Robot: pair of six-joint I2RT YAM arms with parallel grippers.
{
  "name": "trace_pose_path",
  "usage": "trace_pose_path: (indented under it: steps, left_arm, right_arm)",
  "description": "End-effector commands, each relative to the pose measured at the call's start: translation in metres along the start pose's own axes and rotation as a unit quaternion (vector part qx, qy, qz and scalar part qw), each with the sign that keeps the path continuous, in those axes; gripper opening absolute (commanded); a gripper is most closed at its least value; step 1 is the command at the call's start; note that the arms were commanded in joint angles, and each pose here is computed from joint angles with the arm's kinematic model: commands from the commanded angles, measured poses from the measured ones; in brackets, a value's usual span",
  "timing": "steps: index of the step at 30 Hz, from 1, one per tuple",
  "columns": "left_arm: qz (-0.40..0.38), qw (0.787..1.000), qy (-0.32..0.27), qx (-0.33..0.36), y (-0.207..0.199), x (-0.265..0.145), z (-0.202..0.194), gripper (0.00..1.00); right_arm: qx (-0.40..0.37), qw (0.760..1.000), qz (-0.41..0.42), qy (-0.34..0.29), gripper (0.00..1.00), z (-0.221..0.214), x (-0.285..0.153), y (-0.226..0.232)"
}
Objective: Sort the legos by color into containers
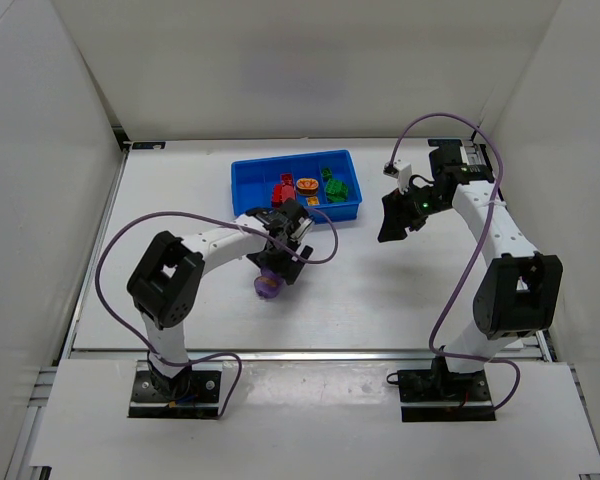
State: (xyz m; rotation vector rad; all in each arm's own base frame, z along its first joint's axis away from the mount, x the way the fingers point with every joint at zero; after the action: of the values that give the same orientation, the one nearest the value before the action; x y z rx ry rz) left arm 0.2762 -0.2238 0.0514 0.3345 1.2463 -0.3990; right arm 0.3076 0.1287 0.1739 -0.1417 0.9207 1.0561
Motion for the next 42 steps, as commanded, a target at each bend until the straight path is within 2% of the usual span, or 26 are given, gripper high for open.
trace_pose_path:
  steps: [1, 13, 17, 18, 24, 25, 27, 28, 30, 34, 38, 41, 42]
  left_arm:
    - [-0.010, 1.000, -0.019, -0.004, -0.001, -0.002, 0.017, 0.99]
    - [-0.008, 1.000, -0.002, -0.018, 0.009, 0.009, 0.014, 0.93]
    - [-0.011, 1.000, 0.004, -0.016, 0.008, 0.012, 0.012, 0.82]
    - [-0.013, 1.000, 0.005, -0.017, 0.008, 0.012, 0.011, 0.74]
    - [-0.028, 0.999, 0.011, -0.020, 0.002, 0.011, 0.009, 0.49]
    - [-0.031, 0.999, 0.009, -0.020, 0.002, 0.010, 0.010, 0.40]
    - [-0.036, 0.999, 0.002, -0.022, 0.000, 0.006, 0.013, 0.31]
    - [-0.037, 0.999, -0.007, -0.026, 0.000, 0.001, 0.017, 0.20]
    - [-0.067, 0.996, -0.042, -0.035, -0.009, -0.022, 0.036, 0.10]
    - [-0.106, 0.981, -0.142, -0.077, -0.010, -0.073, 0.097, 0.10]
    - [-0.115, 0.964, -0.205, -0.124, 0.003, -0.110, 0.139, 0.10]
    - [-0.114, 0.950, -0.240, -0.162, 0.016, -0.132, 0.163, 0.10]
    - [-0.106, 0.946, -0.248, -0.179, 0.026, -0.135, 0.169, 0.10]
  right_arm:
    - [-0.016, 1.000, 0.000, -0.014, 0.71, 0.013, -0.005, -0.001]
    - [-0.017, 1.000, -0.003, -0.012, 0.71, 0.011, -0.005, -0.003]
    - [-0.016, 1.000, -0.003, -0.011, 0.71, 0.010, -0.004, -0.003]
    - [-0.015, 1.000, -0.003, -0.010, 0.71, 0.010, -0.004, -0.003]
    - [-0.019, 1.000, -0.005, -0.011, 0.71, 0.011, -0.005, -0.004]
    - [-0.019, 1.000, -0.006, -0.011, 0.71, 0.010, -0.005, -0.004]
    - [-0.022, 1.000, -0.004, -0.011, 0.71, 0.011, -0.004, -0.003]
    - [-0.021, 1.000, -0.004, -0.012, 0.71, 0.011, -0.005, -0.003]
    - [-0.023, 1.000, 0.001, -0.021, 0.71, 0.015, -0.007, 0.001]
    - [-0.010, 0.999, 0.018, -0.045, 0.70, 0.021, -0.007, 0.012]
    - [0.017, 0.997, 0.013, -0.074, 0.67, 0.031, -0.005, 0.020]
    - [-0.013, 0.993, -0.025, -0.112, 0.67, 0.046, -0.002, 0.032]
    - [-0.037, 0.988, -0.046, -0.145, 0.68, 0.057, -0.006, 0.038]
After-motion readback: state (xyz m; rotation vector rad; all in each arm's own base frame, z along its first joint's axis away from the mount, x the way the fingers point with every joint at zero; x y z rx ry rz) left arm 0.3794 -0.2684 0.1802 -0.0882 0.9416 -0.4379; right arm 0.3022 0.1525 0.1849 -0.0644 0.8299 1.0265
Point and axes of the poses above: each gripper's point midway between its finger pads, its own x axis out along the fingers, its own y axis along the line the jaws close on, z = x × y, the point moved 1 cm from there along -x, back along the fingers, and after that the axes turned 5 degrees about -x, right-handed, at the moved point
